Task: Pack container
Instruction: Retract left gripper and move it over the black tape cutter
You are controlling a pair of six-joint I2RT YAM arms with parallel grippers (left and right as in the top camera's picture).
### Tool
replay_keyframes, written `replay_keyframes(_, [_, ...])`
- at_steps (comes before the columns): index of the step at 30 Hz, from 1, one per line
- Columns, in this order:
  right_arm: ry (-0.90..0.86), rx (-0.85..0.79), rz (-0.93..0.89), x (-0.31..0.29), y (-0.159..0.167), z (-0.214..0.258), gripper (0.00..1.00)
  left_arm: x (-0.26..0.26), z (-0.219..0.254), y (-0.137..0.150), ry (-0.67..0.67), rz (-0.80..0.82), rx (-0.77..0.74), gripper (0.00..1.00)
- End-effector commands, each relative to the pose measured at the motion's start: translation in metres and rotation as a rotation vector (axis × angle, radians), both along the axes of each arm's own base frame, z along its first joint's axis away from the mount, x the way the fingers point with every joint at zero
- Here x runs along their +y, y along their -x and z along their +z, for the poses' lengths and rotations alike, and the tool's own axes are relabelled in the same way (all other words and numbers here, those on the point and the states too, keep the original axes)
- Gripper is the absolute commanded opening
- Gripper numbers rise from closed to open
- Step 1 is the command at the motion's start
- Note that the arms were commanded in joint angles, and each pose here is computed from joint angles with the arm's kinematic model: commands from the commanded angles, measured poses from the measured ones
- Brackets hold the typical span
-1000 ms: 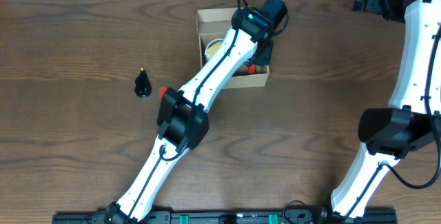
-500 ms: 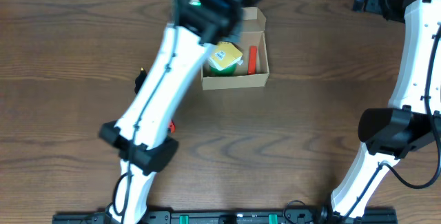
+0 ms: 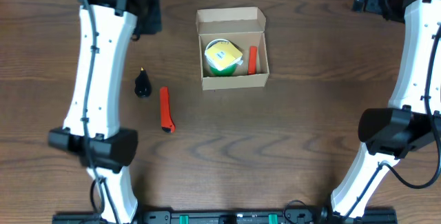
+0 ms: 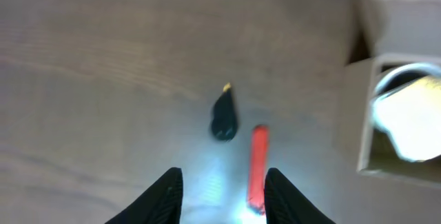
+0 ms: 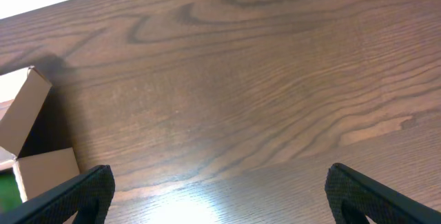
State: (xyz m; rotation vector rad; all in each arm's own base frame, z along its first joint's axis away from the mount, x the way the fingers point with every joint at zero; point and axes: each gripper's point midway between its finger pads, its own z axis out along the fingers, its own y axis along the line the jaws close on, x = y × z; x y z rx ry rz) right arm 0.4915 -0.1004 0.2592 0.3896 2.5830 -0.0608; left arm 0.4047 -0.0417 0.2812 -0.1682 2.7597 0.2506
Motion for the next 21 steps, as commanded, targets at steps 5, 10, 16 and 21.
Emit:
replay_keyframes(5, [-0.01, 0.006, -0.008, 0.001, 0.0, -0.003, 0.99, 0.032, -0.069, 0.04, -0.034, -0.011, 0.268, 0.43])
replay_keyframes(10, [-0.01, 0.006, -0.008, 0.001, 0.0, -0.003, 0.99, 0.023, -0.139, 0.029, 0.107, -0.083, 0.319, 0.48])
replay_keyframes(16, [-0.01, 0.006, -0.008, 0.001, 0.0, -0.003, 0.99, 0.033, -0.182, 0.023, 0.138, -0.106, 0.335, 0.72])
replay_keyframes(21, [-0.009, 0.006, -0.009, 0.001, 0.0, -0.003, 0.99, 0.03, -0.203, 0.01, 0.172, -0.057, 0.302, 0.77])
